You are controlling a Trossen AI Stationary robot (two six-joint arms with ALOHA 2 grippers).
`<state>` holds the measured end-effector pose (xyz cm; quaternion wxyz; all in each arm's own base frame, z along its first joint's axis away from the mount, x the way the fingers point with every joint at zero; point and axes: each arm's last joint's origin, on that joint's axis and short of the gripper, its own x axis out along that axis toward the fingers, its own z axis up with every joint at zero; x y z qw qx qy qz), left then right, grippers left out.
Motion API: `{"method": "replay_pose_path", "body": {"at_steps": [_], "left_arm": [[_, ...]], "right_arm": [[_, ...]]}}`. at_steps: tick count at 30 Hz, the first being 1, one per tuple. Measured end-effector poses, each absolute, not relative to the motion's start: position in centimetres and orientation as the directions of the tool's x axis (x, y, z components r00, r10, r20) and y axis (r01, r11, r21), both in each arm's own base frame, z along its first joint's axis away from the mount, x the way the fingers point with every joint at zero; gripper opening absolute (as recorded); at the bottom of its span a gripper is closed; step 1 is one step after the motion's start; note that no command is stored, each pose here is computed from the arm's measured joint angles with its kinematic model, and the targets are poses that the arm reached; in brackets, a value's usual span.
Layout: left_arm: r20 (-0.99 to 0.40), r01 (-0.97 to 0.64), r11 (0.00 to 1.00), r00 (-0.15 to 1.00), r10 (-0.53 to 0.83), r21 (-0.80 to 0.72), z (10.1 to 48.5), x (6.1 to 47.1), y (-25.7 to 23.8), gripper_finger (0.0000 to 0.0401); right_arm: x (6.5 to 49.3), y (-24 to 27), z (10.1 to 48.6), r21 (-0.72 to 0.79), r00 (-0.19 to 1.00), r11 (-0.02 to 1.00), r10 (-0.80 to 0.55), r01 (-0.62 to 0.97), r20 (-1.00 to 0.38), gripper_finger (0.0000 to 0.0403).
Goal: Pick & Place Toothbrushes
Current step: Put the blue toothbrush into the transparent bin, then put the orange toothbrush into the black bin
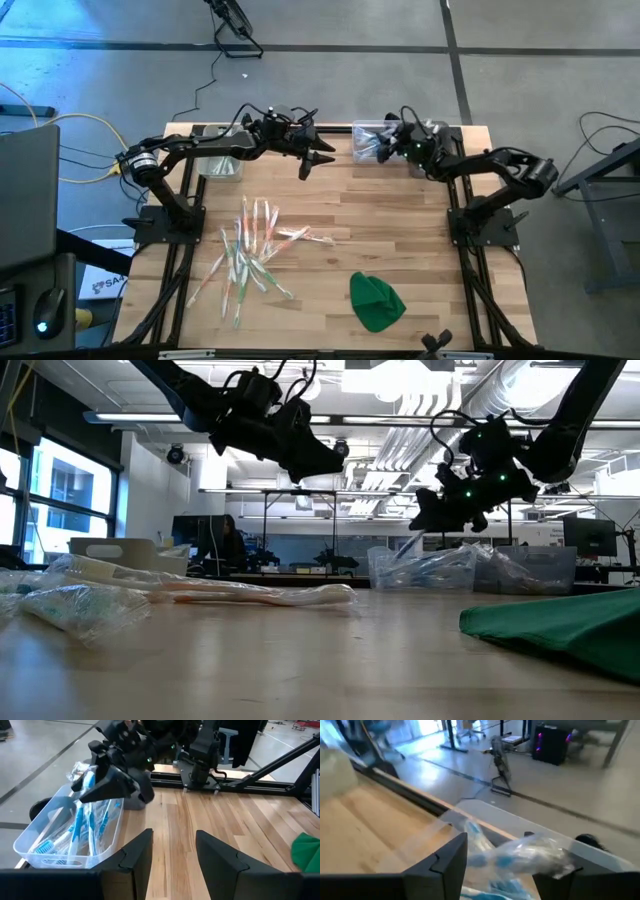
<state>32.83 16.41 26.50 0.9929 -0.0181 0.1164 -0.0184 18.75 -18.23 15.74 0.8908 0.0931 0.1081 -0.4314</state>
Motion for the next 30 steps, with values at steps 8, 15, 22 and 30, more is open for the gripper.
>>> {"method": "replay_pose_path", "body": {"at_steps": [8,15,22,30], "left_arm": [[-0.231,0.033,0.999,0.972,-0.041,-0.039,26.5,32.8,16.4,0.0148],[-0.231,0.033,0.999,0.972,-0.041,-0.038,26.5,32.8,16.4,0.0148],[-0.231,0.033,0.999,0.972,-0.041,-0.039,26.5,32.8,16.4,0.0148],[-0.231,0.033,0.999,0.972,-0.042,-0.042,26.5,32.8,16.4,0.0148]], "right_arm": [[18.9,-17.3,16.5,-0.315,0.298,0.352,-0.932,0.882,-0.207,0.0189],[19.2,-15.7,18.9,-0.306,0.346,0.366,-0.930,0.879,-0.121,0.0189],[20.3,-13.4,20.9,-0.223,0.645,0.638,-0.762,0.737,-0.050,0.0189],[21.2,-12.1,21.3,-0.047,0.834,0.834,-0.552,0.550,-0.027,0.0190]]}}
